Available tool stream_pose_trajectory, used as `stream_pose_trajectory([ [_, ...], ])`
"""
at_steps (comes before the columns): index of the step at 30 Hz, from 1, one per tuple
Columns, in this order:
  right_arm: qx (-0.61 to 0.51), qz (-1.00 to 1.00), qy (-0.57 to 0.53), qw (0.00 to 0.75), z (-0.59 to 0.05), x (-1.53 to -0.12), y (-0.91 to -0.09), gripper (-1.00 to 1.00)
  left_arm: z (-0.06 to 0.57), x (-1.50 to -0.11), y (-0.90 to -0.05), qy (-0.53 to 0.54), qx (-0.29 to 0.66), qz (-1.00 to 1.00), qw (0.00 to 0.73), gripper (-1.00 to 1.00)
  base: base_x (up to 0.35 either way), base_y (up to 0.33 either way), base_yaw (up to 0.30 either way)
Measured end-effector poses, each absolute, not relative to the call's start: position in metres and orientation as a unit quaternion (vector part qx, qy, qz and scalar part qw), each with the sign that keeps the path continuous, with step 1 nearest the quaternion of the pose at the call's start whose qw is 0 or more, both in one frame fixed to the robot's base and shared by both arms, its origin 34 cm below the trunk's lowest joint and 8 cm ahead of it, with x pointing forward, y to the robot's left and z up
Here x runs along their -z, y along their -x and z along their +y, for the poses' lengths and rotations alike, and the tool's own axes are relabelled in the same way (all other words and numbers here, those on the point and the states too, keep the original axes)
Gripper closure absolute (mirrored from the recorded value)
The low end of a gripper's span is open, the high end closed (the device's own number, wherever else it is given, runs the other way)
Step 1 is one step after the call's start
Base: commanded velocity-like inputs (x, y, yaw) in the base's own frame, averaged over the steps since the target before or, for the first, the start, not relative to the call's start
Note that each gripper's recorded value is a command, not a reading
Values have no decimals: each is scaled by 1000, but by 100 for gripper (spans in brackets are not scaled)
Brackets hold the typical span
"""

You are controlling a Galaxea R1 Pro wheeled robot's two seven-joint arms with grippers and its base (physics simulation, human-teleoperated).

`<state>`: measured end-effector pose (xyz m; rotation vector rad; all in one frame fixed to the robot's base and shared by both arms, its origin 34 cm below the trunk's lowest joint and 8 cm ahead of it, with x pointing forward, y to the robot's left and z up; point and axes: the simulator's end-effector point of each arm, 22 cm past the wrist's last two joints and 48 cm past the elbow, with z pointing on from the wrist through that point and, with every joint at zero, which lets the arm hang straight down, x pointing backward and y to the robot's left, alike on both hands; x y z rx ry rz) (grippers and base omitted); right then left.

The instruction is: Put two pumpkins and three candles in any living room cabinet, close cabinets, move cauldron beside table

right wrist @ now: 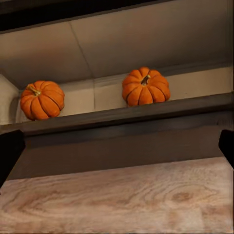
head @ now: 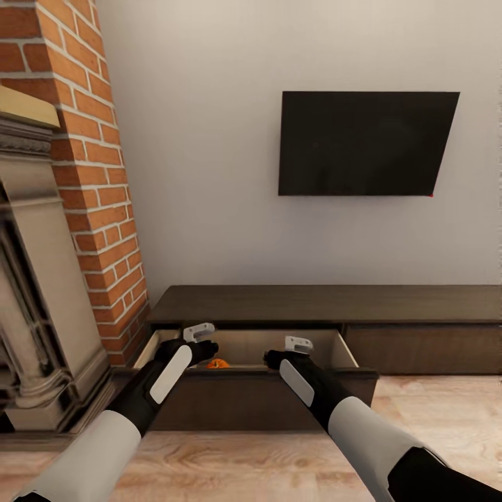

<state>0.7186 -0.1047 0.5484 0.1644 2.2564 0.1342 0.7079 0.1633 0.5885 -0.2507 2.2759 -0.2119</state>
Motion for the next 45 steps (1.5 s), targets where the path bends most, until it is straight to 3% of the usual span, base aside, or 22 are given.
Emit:
stream_pose_trajectory([
  [24, -54, 902, -66, 424, -105, -544, -718, -100, 162, -584, -707, 99, 85, 903, 409, -100, -312, 0, 0],
  [45, -56, 900, -73, 426, -107, -500, -715, -100, 164, -536, -702, 101, 82, 907, 400, -100, -16, 0, 0],
])
